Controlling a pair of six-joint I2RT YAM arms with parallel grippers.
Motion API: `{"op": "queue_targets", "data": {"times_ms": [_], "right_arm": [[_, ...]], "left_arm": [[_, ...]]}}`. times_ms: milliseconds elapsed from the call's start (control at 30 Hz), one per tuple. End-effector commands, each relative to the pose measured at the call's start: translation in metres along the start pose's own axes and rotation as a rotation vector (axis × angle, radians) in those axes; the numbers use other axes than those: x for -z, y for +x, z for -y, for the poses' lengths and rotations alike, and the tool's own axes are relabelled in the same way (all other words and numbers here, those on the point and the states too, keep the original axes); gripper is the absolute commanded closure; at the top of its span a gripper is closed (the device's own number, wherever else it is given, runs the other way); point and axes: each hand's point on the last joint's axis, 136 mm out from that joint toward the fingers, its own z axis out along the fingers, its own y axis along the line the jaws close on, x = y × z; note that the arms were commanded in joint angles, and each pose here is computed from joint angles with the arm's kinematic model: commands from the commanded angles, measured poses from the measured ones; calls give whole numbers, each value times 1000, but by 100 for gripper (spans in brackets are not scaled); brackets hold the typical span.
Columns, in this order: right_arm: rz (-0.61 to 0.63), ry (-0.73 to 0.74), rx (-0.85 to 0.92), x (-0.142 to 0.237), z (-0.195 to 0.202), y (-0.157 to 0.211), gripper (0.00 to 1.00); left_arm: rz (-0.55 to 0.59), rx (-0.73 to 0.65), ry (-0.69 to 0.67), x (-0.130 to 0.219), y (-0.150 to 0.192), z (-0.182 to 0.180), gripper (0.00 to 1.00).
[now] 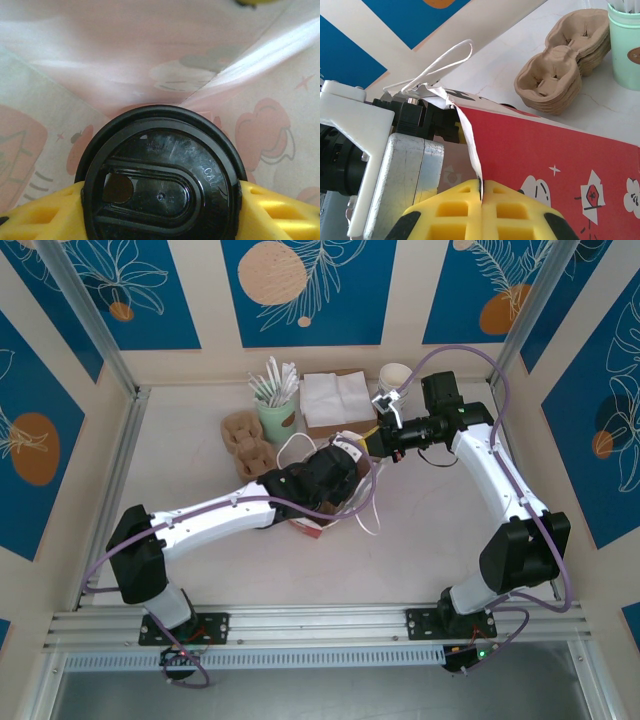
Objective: Pack the takeout coffee
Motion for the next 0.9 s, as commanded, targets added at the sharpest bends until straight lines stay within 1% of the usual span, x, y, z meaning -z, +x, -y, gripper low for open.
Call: {"op": "queue_targets", "data": {"times_ms": [0, 267, 600, 867], "right_arm": [[26, -119, 44, -4, -34, -9, 100], [30, -103, 79, -2, -35, -10, 100], [27, -83, 106, 0, -36, -10, 100], [32, -89, 92, 0, -35, -10, 100]], "left_arm": [[-54, -28, -2, -3, 15, 3, 39], [-77, -40, -9, -1, 26, 0, 39], [-113, -48, -21, -8, 34, 0, 39], [-149, -35, -16, -16, 44, 3, 38]]}}
